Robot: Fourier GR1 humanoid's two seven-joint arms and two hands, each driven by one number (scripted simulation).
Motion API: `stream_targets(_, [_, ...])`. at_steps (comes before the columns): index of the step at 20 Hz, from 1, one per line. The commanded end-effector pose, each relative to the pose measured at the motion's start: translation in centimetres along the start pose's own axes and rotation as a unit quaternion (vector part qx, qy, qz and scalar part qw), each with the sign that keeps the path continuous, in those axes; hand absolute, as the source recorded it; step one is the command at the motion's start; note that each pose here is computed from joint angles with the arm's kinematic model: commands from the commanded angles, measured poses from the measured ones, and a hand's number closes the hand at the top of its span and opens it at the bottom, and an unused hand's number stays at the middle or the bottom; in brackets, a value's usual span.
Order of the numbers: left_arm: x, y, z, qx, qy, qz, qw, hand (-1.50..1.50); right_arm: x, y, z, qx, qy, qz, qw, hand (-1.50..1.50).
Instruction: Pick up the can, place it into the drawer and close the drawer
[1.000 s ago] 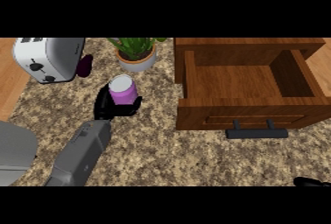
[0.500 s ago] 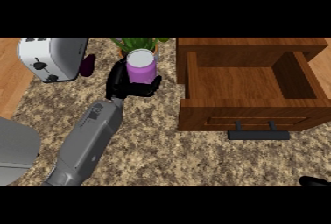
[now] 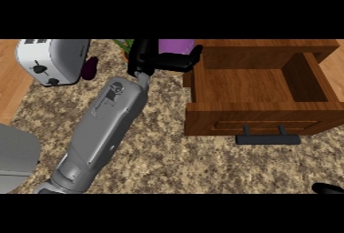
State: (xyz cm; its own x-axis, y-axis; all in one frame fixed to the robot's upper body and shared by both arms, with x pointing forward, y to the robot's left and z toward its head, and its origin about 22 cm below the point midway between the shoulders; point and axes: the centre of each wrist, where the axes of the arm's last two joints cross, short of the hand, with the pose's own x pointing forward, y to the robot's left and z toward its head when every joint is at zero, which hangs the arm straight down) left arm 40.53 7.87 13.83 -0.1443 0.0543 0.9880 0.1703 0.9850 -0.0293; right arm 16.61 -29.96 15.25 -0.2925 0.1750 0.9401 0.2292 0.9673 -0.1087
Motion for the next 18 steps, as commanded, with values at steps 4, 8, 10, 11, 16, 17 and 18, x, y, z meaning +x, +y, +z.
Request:
stream_targets(4, [5.3,-4.5,-2.1,-0.012,-0.004,-0.023,0.9997,1.5,1.1,-0.1,0.1,0.001,-0.008,-0.004,1.0,-1.5])
stream_targets(8, [7.9,-6.0,-3.2,-0.011,0.002,-0.03,0.9995,1.5,0.5,0.5,-0.4,0.002,-0.004,-0.006,1.0,-1.5])
stream_targets(10, [9.3,-6.9,-3.4,-0.012,0.011,-0.04,0.9991,1.5,-0.9,0.3,0.4,0.002,-0.007,-0.003,1.0,-1.5])
stream_targets(11, [7.6,-6.1,-3.8,-0.009,0.022,-0.033,0.9992,1.5,-0.8,-1.0,-1.0,-0.01,-0.007,-0.007,1.0,-1.5])
stream_targets(16, [10.0,-8.4,-4.7,-0.007,0.026,-0.053,0.9982,1.5,1.0,0.8,0.2,0.005,-0.011,-0.009,1.0,-1.5])
stream_targets(17, [9.8,-8.6,-4.8,-0.009,0.017,-0.061,0.9979,1.5,-0.7,0.1,-2.1,0.005,-0.007,-0.015,1.0,-1.5])
stream_targets(18, [9.4,-8.8,-4.7,-0.007,0.02,-0.064,0.9977,1.5,0.8,0.2,-0.7,0.016,-0.011,-0.01,1.0,-1.5])
